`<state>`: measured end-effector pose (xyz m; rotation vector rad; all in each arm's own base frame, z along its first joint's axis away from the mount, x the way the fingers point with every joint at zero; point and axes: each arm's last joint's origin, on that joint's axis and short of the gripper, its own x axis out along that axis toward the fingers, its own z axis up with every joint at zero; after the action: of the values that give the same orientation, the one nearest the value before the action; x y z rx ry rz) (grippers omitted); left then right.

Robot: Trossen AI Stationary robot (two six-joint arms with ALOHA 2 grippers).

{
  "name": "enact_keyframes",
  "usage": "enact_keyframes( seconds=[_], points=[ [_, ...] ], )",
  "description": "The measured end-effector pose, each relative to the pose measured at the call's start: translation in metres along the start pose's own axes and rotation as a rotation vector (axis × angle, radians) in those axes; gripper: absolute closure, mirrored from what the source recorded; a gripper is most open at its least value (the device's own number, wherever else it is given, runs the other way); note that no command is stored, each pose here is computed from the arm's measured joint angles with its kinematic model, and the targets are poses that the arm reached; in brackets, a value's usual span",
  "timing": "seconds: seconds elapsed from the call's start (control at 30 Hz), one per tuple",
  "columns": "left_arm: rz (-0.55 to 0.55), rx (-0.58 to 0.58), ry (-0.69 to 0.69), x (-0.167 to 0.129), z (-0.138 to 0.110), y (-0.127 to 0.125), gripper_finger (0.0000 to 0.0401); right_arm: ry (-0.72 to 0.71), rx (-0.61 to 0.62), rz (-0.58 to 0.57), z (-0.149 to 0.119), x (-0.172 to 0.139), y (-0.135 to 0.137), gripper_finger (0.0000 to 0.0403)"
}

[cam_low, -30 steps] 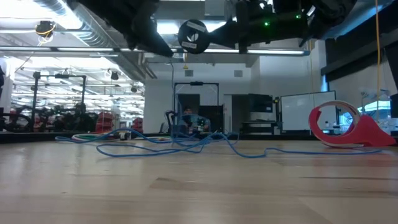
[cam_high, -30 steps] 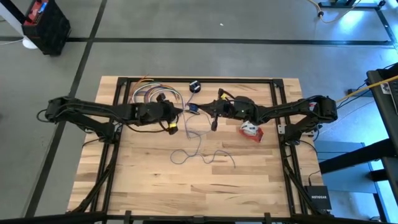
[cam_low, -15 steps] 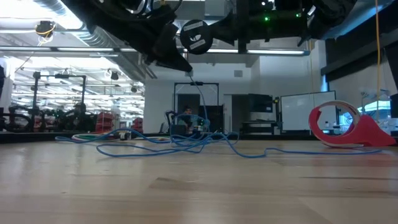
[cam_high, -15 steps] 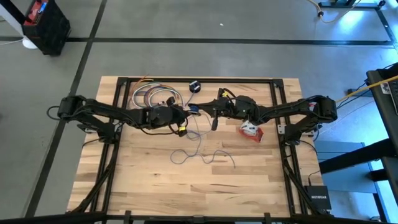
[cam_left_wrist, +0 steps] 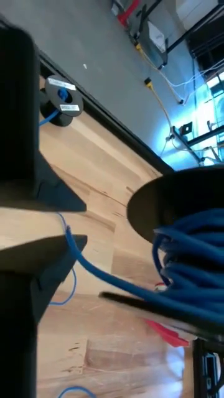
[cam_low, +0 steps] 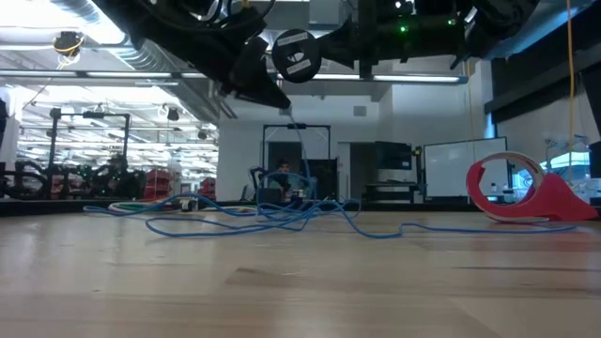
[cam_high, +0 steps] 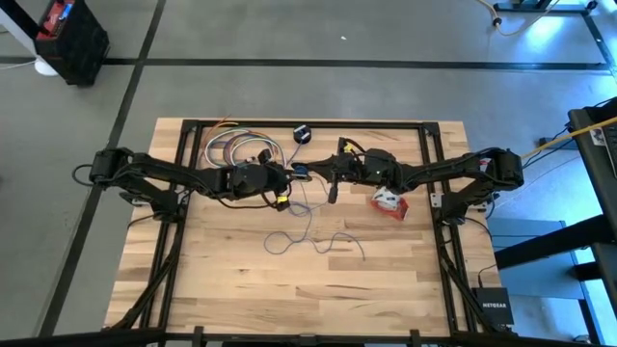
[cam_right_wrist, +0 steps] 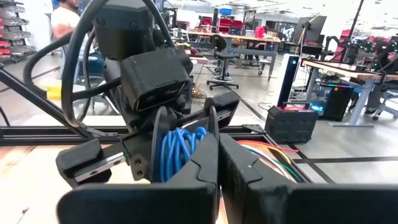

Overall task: Coil cords
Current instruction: Coil the blue wire onto the spool

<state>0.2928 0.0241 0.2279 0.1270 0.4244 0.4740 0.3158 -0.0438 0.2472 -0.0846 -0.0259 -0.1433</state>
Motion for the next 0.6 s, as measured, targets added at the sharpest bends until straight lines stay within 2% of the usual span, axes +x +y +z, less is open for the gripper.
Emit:
enact_keyframes(
  seconds=[0.13, 0.23, 0.6],
  points=[
    [-0.002, 0.025, 0.000, 0.000, 0.000, -0.001, 0.0294, 0.003, -0.001, 0.000, 0.000, 0.000, 0.000, 0.0399],
    [-0.003, 0.024, -0.001, 0.000, 0.000, -0.001, 0.0278, 0.005, -0.002, 0.000, -0.001, 0.000, 0.000, 0.0396],
    [-0.048, 0.057, 0.018, -0.018, 0.003, -0.007, 0.0275, 0.013, -0.004, 0.000, -0.001, 0.000, 0.000, 0.0397]
  ],
)
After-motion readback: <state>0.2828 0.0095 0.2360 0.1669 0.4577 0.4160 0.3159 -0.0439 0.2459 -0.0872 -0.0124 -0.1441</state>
